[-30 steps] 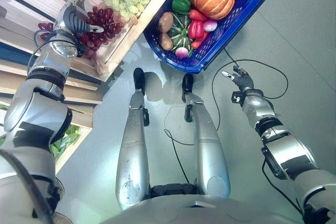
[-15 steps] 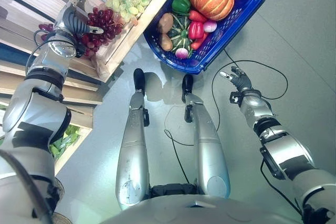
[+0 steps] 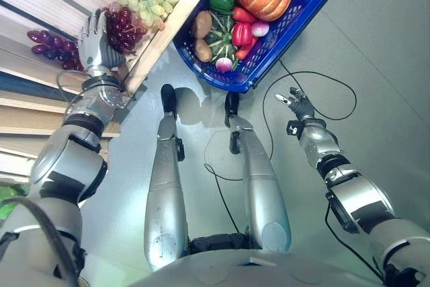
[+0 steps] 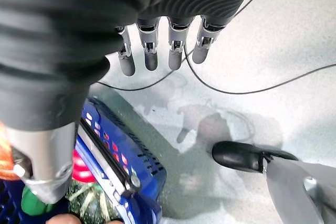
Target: Pick up fruits and vegetables into the basket
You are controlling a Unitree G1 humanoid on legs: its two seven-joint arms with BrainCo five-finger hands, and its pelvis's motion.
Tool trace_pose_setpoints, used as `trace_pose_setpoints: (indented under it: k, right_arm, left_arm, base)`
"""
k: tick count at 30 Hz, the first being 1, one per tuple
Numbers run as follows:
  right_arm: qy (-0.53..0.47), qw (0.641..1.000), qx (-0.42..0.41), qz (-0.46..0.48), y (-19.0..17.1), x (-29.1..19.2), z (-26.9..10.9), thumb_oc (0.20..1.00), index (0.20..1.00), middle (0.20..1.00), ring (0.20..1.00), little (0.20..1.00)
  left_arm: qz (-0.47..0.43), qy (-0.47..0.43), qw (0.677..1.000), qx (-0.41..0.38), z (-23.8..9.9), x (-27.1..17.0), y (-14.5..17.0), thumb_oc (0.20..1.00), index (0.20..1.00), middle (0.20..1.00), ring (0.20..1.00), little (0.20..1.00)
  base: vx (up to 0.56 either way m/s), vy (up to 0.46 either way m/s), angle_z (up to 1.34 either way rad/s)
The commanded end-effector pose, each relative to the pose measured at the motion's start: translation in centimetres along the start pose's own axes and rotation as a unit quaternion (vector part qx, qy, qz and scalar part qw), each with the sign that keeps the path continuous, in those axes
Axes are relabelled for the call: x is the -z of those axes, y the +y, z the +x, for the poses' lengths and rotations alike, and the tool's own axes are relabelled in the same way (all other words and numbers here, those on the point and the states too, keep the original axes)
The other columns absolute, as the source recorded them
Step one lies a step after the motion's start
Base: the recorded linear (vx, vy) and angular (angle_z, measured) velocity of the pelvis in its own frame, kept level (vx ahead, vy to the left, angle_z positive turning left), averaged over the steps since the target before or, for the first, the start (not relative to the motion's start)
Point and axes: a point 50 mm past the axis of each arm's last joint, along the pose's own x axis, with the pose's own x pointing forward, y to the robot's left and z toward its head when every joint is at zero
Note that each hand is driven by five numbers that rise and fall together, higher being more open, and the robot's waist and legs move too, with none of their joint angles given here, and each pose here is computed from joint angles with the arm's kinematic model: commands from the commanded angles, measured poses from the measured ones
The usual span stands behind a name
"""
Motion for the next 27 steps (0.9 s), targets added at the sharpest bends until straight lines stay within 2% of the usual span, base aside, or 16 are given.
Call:
trace_pose_setpoints:
  k: [1,8,16,27]
  right_arm:
    - [-0.004,0.999,0.04,0.013,-2.8,1.1,-0.8,1.0,1.0,1.0,1.0,1.0]
    - [-0.005,0.999,0.04,0.016,-3.0,1.0,-0.8,1.0,1.0,1.0,1.0,1.0]
    - [-0.005,0.999,0.038,0.012,-3.2,0.6,-0.6,1.0,1.0,1.0,1.0,1.0]
    - [-0.009,0.999,0.029,-0.01,-3.5,-0.8,0.0,1.0,1.0,1.0,1.0,1.0]
  left_arm:
    - [-0.02,0.001,1.0,0.006,-1.7,-0.4,-1.8,1.0,1.0,1.0,1.0,1.0]
    - [-0.009,-0.014,1.0,0.014,-2.5,-0.6,-2.4,1.0,1.0,1.0,1.0,1.0]
    - [0.006,0.015,1.0,0.013,-2.4,0.2,-2.4,1.0,1.0,1.0,1.0,1.0]
    - [0.1,0.043,0.994,0.022,0.6,1.1,0.1,1.0,1.0,1.0,1.0,1.0]
  base:
    - [0.0,0.0,0.0]
    - [0.0,0.0,0.0]
    - [0.0,0.0,0.0]
    - [0.01,0.036,-0.02]
